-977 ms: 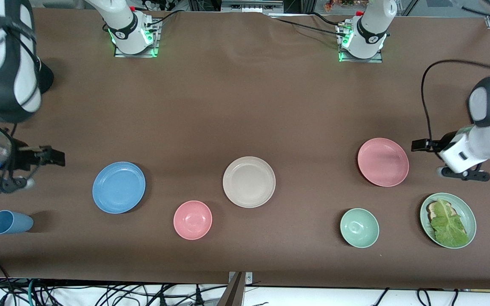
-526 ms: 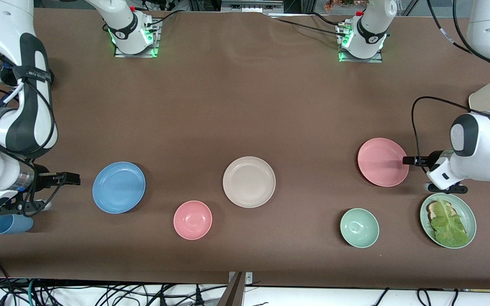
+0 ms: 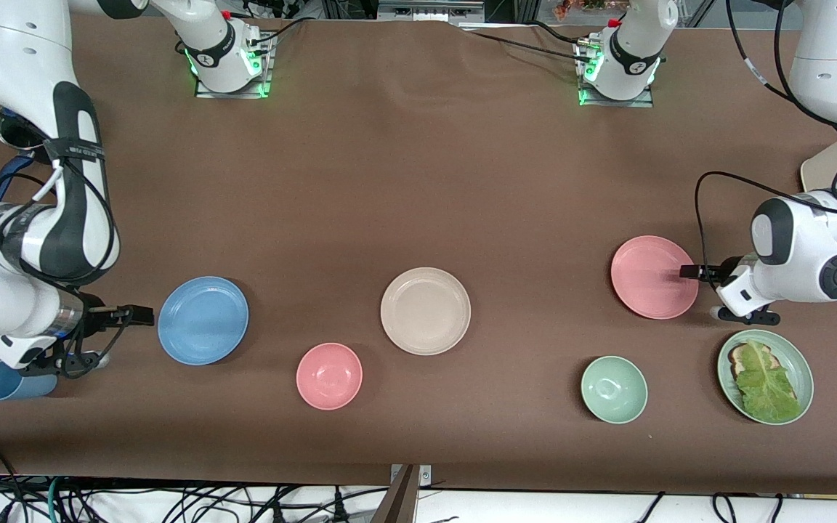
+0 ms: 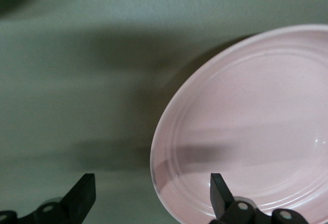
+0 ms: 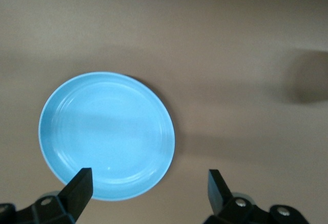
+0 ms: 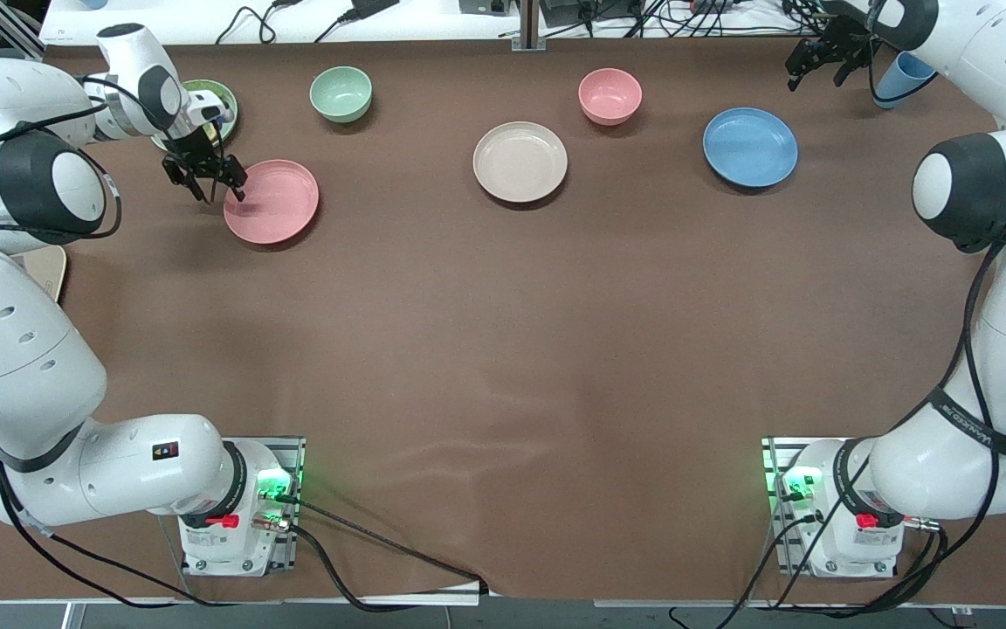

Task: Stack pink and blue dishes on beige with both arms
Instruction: 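Grip the blue plate with the right gripper while the left gripper grips the pink plate, then carry the pink plate onto the beige plate with the left gripper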

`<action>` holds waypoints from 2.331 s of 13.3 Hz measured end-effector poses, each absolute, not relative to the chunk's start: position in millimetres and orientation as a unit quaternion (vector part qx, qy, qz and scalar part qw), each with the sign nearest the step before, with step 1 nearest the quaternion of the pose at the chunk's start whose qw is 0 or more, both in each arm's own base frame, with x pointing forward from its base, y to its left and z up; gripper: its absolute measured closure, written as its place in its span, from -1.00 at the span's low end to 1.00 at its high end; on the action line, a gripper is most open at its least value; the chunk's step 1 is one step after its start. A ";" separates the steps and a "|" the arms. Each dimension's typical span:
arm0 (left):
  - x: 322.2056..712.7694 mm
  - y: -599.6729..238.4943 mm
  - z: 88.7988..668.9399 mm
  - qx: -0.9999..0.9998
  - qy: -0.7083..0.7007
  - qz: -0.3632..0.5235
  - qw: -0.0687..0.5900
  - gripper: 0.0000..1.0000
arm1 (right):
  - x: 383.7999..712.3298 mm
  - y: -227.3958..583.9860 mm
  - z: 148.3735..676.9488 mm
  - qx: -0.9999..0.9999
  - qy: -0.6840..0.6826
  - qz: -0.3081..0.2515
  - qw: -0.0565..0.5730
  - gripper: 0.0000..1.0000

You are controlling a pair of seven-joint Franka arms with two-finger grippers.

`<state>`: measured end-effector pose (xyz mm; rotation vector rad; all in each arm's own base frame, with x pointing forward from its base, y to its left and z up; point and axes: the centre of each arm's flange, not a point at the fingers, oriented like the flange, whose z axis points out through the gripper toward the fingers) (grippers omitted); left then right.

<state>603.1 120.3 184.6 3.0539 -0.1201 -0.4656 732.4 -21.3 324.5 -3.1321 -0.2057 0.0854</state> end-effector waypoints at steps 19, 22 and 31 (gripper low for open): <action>643.3 -62.8 316.7 0.983 0.012 -0.164 0.078 0.90 | 694.5 -45.7 194.5 -0.998 -0.041 0.045 0.005 -0.57; 629.1 -174.3 329.4 0.983 -0.007 -0.161 0.089 0.90 | 691.0 -50.8 193.7 -0.998 -0.038 0.048 0.006 -0.25; 655.3 -332.2 233.8 0.983 0.098 -0.084 0.131 0.90 | 689.5 -48.5 193.6 -0.998 -0.025 0.043 0.025 0.81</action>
